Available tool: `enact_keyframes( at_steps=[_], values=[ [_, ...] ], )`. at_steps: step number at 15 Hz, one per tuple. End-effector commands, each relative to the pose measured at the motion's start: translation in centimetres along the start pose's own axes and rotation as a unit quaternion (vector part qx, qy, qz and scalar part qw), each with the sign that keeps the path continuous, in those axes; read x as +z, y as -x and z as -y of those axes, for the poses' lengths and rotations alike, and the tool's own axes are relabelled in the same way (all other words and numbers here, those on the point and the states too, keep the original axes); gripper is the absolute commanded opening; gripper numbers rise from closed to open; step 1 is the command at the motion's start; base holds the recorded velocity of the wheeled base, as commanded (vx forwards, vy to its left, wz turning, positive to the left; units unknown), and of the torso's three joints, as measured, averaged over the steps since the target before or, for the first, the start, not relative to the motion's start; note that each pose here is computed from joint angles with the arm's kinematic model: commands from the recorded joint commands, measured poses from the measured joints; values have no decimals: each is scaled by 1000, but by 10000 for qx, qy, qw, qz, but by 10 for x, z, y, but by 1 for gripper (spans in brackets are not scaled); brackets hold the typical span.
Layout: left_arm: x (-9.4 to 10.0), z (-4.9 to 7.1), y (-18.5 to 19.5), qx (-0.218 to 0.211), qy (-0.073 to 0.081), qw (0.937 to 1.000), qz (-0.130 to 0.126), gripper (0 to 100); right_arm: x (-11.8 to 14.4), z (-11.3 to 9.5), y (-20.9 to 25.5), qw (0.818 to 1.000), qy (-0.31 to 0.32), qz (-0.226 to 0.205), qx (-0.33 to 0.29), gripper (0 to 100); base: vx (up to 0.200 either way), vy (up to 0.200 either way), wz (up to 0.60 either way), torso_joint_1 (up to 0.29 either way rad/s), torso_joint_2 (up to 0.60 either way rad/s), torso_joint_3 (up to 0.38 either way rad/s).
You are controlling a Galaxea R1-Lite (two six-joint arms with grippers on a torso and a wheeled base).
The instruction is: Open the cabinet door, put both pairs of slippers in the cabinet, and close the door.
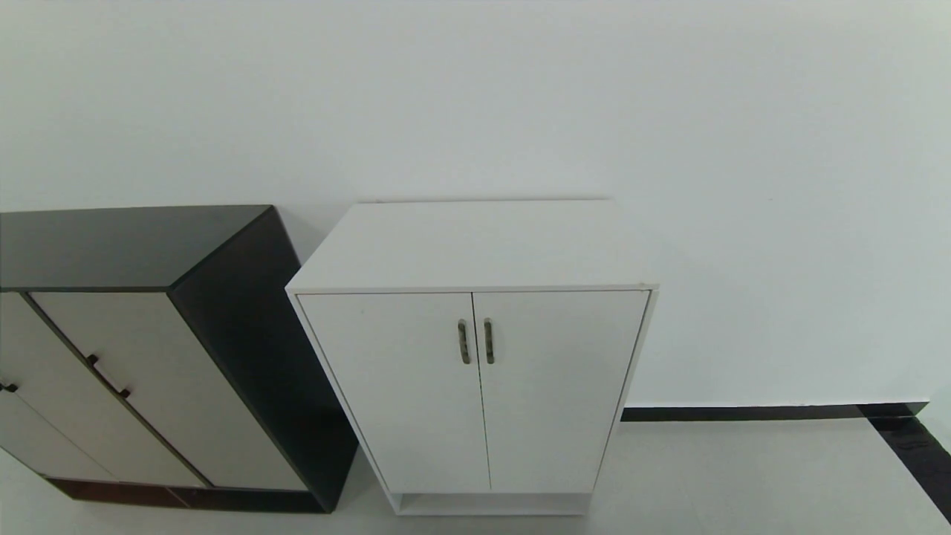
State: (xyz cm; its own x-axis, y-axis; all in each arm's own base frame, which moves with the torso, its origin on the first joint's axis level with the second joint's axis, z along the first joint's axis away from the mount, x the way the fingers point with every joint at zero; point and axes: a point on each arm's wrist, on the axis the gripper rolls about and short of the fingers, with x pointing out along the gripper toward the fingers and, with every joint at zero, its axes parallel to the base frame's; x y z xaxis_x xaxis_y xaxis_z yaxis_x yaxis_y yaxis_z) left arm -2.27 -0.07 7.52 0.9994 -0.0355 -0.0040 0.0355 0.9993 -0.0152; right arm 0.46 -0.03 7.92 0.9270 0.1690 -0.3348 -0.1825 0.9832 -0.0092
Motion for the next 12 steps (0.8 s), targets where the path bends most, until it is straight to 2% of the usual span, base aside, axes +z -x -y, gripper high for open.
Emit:
enact_keyframes(
  at_steps=[1, 3, 5, 9, 12],
  values=[
    [0, 0, 0, 1, 9, 10000, -3, 0, -1, 0, 2, 9997, 145, 101, 181, 0, 0, 0, 0, 0, 0, 0],
    [0, 0, 0, 1, 1, 10000, -3, 0, -1, -1, 1, 9998, 196, 46, 94, 0, 0, 0, 0, 0, 0, 0],
    [0, 0, 0, 9, 9, 10000, -3, 0, -2, 0, 4, 9989, -8, 187, -431, 0, 0, 0, 0, 0, 0, 0],
    [0, 0, 0, 9, 9, 10000, -3, 0, -6, -2, 13, 9930, -104, 827, -839, 0, 0, 0, 0, 0, 0, 0],
    [0, 0, 0, 9, 17, 10000, -3, 0, -10, -3, 20, 9864, -86, 1357, -924, 0, 0, 0, 0, 0, 0, 0]
  ],
)
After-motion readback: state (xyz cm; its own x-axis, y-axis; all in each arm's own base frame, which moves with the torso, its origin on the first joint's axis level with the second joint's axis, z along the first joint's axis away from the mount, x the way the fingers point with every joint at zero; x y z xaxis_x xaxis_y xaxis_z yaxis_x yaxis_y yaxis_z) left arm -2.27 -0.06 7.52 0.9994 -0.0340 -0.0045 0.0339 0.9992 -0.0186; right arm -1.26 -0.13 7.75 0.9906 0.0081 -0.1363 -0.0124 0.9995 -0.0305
